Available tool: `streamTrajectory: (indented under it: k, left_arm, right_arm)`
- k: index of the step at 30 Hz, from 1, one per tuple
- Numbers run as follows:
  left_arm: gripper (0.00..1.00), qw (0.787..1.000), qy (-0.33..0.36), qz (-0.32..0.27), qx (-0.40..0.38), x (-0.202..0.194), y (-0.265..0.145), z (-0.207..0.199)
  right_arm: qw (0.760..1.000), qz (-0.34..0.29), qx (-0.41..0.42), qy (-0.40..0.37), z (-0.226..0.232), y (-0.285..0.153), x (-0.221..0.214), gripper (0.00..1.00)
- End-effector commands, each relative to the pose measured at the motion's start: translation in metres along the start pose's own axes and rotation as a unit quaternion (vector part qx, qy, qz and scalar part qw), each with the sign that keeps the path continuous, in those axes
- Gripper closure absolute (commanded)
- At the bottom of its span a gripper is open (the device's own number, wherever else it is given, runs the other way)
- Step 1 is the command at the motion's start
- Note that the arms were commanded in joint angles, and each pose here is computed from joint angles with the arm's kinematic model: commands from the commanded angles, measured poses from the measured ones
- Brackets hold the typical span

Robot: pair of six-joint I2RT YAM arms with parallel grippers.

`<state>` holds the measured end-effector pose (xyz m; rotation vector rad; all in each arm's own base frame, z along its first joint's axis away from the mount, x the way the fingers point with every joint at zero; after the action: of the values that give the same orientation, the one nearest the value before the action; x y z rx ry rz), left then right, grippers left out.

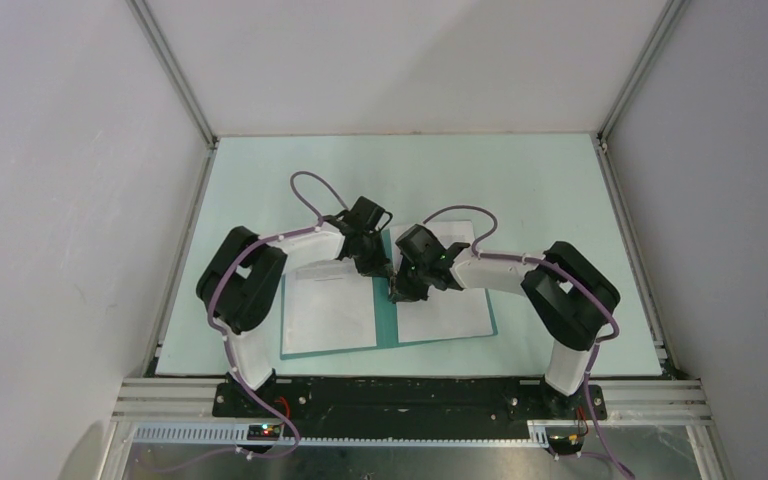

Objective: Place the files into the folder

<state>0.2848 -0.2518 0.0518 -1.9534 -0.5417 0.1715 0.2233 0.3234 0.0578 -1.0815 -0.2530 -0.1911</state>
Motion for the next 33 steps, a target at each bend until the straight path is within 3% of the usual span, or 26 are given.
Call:
streamTrajectory:
  k: [1,13,20,22,33]
  left_arm:
    - [0.9,0.999,-0.008,0.01,0.049,-0.008,0.011,0.024]
    - [0.89,0.997,-0.021,-0.019,0.07,-0.002,0.012,0.034]
    - [0.72,1.0,0.0,-0.016,0.026,0.0,-0.003,0.008]
    - [0.72,1.0,0.007,-0.022,0.014,0.001,-0.011,0.002]
    - [0.9,0.999,0.042,-0.015,0.026,-0.012,-0.006,0.003]
  right_arm:
    - [0.979,0.067,-0.192,0.008,-0.094,0.023,-0.045,1.0]
    - [0.988,0.069,-0.134,0.025,-0.079,0.006,-0.031,1.0]
    - [0.986,0.083,-0.14,0.03,-0.087,0.012,-0.032,1.0]
    - [0.987,0.082,-0.137,0.032,-0.087,0.012,-0.031,1.0]
    - [0.987,0.083,-0.134,0.039,-0.091,0.019,-0.029,1.0]
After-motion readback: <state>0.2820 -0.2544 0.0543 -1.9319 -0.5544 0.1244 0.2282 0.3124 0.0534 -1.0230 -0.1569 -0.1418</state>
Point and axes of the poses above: each gripper's point midway between its finger pads, its own y axis out along the fingers, its own z axis along the line the jaws close on, x = y × z, the point moved 4 cm from there along -y, back along the fingers, and after that the axes turned 14 degrees about -y, right-handed, at the moved point
